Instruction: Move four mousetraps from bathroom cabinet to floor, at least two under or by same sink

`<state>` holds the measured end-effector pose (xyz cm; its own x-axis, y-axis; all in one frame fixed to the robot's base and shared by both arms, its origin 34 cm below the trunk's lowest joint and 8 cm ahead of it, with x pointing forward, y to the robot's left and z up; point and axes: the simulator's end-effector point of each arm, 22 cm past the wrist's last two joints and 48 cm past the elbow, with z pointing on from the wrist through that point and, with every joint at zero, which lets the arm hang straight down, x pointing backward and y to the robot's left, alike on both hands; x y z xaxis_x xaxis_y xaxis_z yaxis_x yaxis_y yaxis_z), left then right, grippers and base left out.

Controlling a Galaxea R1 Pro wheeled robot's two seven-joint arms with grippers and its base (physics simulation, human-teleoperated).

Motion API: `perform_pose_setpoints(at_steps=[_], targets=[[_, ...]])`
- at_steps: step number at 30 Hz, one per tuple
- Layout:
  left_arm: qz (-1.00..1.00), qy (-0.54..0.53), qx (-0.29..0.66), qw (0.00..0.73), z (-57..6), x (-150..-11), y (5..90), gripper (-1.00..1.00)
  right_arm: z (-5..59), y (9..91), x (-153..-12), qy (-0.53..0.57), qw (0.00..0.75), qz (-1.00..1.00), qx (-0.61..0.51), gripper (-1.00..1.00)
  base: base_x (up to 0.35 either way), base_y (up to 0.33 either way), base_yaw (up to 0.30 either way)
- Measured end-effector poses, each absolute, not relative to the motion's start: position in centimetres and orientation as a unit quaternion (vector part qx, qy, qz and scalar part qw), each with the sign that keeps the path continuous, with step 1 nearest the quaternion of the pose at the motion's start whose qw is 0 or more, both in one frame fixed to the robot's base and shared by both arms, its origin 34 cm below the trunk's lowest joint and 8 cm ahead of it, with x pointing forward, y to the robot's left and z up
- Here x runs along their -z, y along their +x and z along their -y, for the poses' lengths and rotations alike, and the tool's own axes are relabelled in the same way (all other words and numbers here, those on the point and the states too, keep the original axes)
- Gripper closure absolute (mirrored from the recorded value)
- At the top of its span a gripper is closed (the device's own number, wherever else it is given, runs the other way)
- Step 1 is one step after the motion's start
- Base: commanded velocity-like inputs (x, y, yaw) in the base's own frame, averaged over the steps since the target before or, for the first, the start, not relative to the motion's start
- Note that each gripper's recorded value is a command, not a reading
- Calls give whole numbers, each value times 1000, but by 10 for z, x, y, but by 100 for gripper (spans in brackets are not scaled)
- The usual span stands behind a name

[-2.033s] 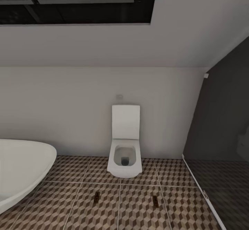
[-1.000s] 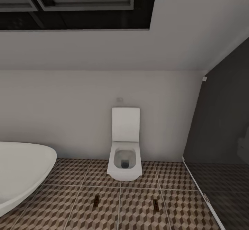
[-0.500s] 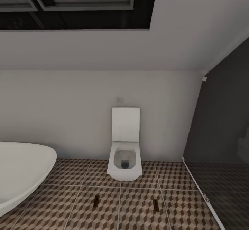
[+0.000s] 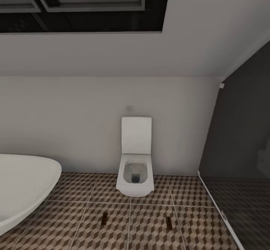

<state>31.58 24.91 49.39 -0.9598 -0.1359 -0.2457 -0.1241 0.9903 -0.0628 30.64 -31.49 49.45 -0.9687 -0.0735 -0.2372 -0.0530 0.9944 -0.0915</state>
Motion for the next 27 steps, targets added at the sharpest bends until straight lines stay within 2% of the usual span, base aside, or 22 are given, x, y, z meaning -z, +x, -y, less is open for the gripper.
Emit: perform_pose_setpoints(at_steps=[27], targets=[[-989,-68,23,126,-250,-494,316,-100,316,306,-495,-33,121,-991,43,-100,0,0,0]])
